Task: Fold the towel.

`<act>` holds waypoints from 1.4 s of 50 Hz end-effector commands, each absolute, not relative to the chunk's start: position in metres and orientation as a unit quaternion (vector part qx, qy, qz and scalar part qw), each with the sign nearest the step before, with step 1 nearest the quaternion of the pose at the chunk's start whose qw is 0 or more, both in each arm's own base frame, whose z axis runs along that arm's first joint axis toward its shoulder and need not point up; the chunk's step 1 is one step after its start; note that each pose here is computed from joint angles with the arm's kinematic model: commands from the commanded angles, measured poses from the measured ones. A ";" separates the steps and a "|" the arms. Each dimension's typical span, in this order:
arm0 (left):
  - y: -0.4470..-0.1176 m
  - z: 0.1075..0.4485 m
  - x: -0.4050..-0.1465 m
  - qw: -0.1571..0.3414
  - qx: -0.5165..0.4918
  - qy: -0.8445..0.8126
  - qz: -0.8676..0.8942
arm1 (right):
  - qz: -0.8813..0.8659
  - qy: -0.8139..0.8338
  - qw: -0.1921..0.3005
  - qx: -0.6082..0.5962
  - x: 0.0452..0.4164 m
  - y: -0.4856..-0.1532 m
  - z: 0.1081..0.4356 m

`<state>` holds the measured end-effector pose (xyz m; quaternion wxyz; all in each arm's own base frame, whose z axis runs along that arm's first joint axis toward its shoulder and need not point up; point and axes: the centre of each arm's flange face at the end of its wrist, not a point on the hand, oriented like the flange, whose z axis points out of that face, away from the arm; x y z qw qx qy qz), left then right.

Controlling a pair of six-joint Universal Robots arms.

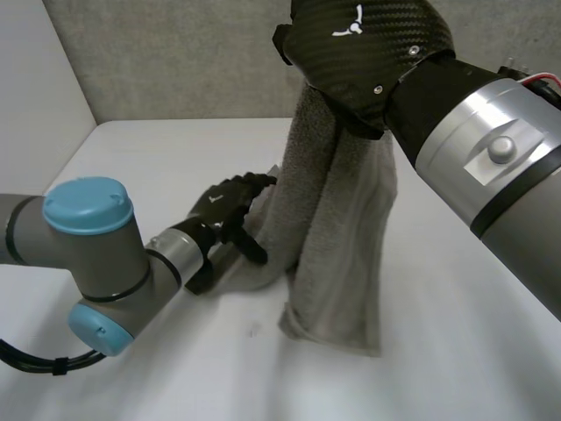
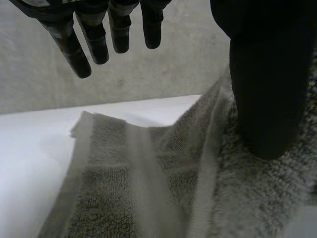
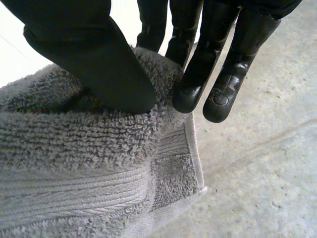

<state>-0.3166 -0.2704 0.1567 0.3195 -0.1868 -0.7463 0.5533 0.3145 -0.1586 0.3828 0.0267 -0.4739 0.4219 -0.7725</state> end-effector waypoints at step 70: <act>-0.234 0.319 -0.248 0.061 -0.247 -0.626 0.737 | -0.650 0.600 -0.098 -0.457 0.247 -0.233 0.326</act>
